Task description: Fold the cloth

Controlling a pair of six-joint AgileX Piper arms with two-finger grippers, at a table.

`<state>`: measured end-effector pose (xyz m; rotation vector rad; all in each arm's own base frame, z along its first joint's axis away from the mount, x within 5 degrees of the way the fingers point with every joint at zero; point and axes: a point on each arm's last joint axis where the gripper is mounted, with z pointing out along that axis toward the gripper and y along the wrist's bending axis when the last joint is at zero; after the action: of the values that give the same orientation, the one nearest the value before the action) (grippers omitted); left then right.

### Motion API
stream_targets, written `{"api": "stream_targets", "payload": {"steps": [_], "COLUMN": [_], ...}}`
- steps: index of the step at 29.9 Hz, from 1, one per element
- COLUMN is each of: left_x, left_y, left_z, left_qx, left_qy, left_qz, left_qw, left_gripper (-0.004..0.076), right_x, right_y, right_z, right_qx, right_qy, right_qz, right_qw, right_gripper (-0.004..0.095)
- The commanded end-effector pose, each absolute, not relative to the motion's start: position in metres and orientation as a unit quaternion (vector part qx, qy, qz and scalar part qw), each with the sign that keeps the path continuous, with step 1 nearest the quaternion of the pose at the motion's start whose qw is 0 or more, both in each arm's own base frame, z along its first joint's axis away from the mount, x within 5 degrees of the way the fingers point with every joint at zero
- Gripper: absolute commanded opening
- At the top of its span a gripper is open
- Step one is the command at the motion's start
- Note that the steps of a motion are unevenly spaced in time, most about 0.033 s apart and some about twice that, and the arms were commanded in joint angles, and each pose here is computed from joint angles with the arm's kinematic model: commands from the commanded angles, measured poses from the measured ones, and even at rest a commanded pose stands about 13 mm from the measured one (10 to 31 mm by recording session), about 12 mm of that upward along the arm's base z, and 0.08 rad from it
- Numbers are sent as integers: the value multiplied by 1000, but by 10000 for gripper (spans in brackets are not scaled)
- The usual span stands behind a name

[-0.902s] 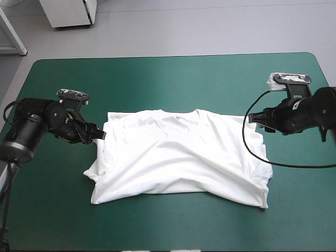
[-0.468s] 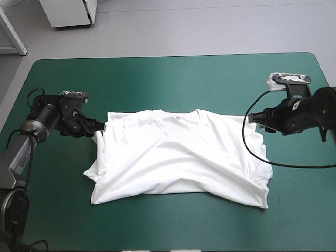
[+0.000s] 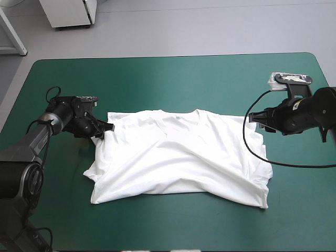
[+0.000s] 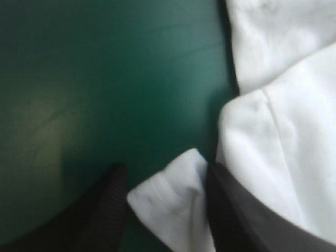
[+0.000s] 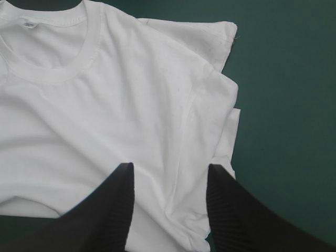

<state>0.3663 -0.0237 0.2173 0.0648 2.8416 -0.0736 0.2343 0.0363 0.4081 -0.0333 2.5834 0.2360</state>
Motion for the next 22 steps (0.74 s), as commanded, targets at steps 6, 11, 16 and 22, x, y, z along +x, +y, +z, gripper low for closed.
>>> {"api": "stream_targets", "payload": {"steps": [6, 11, 16, 22], "left_x": [372, 370, 367, 363], "left_y": [-25, -25, -29, -61], "left_z": [233, 242, 276, 313], "left_qx": [10, 14, 40, 90], "left_qy": [982, 983, 974, 956], "left_qz": [-33, -33, -32, -87], "left_qw": [183, 180, 221, 264], "left_gripper": [-6, -9, -9, -9], "right_x": [229, 229, 229, 230], "right_y": [35, 35, 34, 33], "right_z": [425, 425, 425, 425], "right_qx": [-13, -11, -9, -10], "right_qy": [946, 946, 946, 947], "right_qz": [87, 87, 86, 76], "right_qw": [312, 312, 312, 313], "right_gripper": [416, 416, 416, 416]}}
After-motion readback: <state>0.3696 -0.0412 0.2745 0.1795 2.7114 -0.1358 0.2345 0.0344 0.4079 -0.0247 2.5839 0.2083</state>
